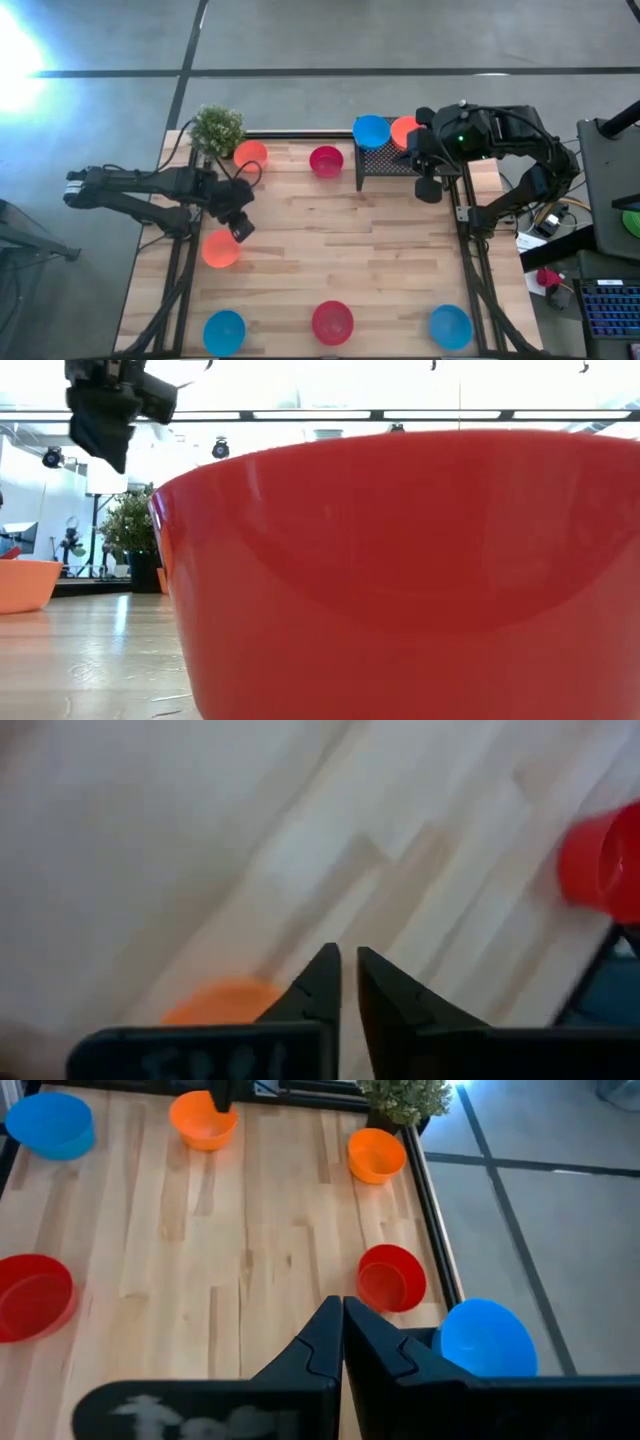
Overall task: Pick & Place Mini bowls
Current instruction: Stack the bottom orange bowl on the orange bowl
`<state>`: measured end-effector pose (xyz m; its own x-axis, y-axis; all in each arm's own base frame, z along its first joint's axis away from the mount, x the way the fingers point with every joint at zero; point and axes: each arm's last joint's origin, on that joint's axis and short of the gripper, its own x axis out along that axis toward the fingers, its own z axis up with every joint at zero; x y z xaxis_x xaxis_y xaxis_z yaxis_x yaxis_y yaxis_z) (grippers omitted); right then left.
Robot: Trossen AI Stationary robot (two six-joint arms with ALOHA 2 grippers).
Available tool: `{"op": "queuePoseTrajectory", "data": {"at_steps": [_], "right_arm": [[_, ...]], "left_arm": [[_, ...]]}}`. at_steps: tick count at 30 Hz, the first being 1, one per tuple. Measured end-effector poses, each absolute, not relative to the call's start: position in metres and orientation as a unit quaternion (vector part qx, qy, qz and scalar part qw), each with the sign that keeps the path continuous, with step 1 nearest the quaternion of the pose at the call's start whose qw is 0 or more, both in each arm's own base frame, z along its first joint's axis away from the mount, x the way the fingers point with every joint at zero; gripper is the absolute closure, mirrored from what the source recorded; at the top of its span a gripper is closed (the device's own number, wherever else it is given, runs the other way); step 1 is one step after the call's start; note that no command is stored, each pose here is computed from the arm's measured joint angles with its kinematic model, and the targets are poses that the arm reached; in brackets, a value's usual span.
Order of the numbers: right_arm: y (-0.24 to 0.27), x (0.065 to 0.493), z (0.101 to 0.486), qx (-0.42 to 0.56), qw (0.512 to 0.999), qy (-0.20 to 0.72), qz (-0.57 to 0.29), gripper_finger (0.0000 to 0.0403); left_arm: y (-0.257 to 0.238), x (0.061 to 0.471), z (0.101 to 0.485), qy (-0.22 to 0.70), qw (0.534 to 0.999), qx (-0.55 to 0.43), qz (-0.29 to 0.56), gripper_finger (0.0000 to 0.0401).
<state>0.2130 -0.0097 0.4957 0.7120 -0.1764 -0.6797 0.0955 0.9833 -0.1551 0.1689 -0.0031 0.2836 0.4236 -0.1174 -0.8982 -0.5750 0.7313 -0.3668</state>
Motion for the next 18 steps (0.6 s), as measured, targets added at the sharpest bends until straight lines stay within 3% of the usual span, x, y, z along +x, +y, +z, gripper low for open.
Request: {"op": "queuePoseTrajectory", "data": {"at_steps": [9, 18], "right_arm": [[-0.010, 0.213, 0.496, -0.063, 0.923, 0.373, -0.070, 0.0394], [-0.010, 0.213, 0.496, -0.062, 0.924, 0.370, -0.070, 0.0394]], "left_arm": [[-0.004, 0.163, 0.256, 0.553, 0.704, -0.392, 0.210, 0.0297], [-0.008, 0.157, 0.216, 0.600, 0.626, -0.444, 0.224, 0.0289]]}}
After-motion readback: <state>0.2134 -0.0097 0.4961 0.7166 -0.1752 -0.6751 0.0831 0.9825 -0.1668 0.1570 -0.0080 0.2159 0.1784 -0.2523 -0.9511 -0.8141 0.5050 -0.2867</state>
